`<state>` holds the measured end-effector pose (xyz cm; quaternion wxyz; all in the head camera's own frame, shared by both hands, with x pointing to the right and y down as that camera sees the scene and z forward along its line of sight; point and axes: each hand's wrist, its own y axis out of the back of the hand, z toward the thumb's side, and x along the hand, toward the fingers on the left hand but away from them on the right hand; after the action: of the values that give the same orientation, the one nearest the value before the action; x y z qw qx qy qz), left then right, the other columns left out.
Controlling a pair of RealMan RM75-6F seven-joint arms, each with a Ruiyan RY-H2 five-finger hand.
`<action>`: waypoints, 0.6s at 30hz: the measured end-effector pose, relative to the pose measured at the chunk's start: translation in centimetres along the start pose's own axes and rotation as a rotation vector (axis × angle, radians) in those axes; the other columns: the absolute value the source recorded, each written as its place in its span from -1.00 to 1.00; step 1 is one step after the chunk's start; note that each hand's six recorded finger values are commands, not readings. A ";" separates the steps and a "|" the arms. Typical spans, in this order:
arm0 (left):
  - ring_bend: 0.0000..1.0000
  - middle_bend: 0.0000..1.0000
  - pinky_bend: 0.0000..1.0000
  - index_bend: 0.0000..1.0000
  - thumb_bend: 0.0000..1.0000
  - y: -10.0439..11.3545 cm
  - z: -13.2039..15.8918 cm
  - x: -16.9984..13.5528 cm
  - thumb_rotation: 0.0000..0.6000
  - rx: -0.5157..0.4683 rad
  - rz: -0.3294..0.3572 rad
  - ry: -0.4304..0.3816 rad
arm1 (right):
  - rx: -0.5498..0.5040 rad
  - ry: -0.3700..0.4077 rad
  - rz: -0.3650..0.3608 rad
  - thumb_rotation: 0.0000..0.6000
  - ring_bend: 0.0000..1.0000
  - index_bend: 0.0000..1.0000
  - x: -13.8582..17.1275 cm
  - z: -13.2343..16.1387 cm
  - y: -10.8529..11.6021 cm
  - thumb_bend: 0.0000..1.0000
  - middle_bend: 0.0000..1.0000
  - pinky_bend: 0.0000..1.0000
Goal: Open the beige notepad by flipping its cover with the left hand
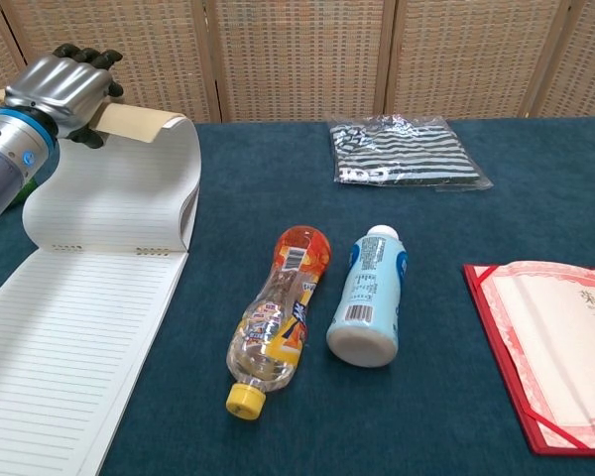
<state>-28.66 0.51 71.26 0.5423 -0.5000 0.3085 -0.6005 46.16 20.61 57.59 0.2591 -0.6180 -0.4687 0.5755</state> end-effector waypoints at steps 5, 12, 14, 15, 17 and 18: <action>-1.00 -1.00 -1.00 -0.18 -0.16 -0.6 -0.3 -0.3 1.00 0.007 -0.020 0.011 | -0.001 0.006 -0.004 1.00 -1.00 -0.95 0.0 0.1 0.1 -0.58 -1.00 -1.00; -1.00 -1.00 -1.00 -0.53 -0.36 -1.0 -0.7 -0.5 1.00 0.029 -0.029 0.025 | -0.006 0.005 -0.010 1.00 -1.00 -0.95 0.1 0.0 0.2 -0.58 -1.00 -1.00; -1.00 -1.00 -1.00 -0.60 -0.37 -1.0 -0.9 -0.6 1.00 0.036 -0.026 0.034 | -0.007 0.006 -0.011 1.00 -1.00 -0.95 0.1 0.1 0.2 -0.58 -1.00 -1.00; -1.00 -1.00 -1.00 -0.62 -0.37 -1.0 -1.0 -0.6 1.00 0.036 -0.025 0.038 | -0.008 0.006 -0.011 1.00 -1.00 -0.95 0.1 0.0 0.3 -0.58 -1.00 -1.00; -1.00 -1.00 -1.00 -0.63 -0.37 -0.9 -1.2 -0.6 1.00 0.036 -0.019 0.045 | -0.009 0.005 -0.013 1.00 -1.00 -0.95 0.1 0.0 0.3 -0.58 -1.00 -1.00; -1.00 -1.00 -1.00 -0.63 -0.37 -0.9 -1.3 -0.6 1.00 0.036 -0.017 0.048 | -0.010 0.005 -0.013 1.00 -1.00 -0.95 0.1 0.0 0.3 -0.58 -1.00 -1.00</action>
<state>-30.20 1.02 71.50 0.5387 -0.4781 0.3064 -0.6224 46.21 20.57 57.24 0.2612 -0.6176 -0.4749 0.5698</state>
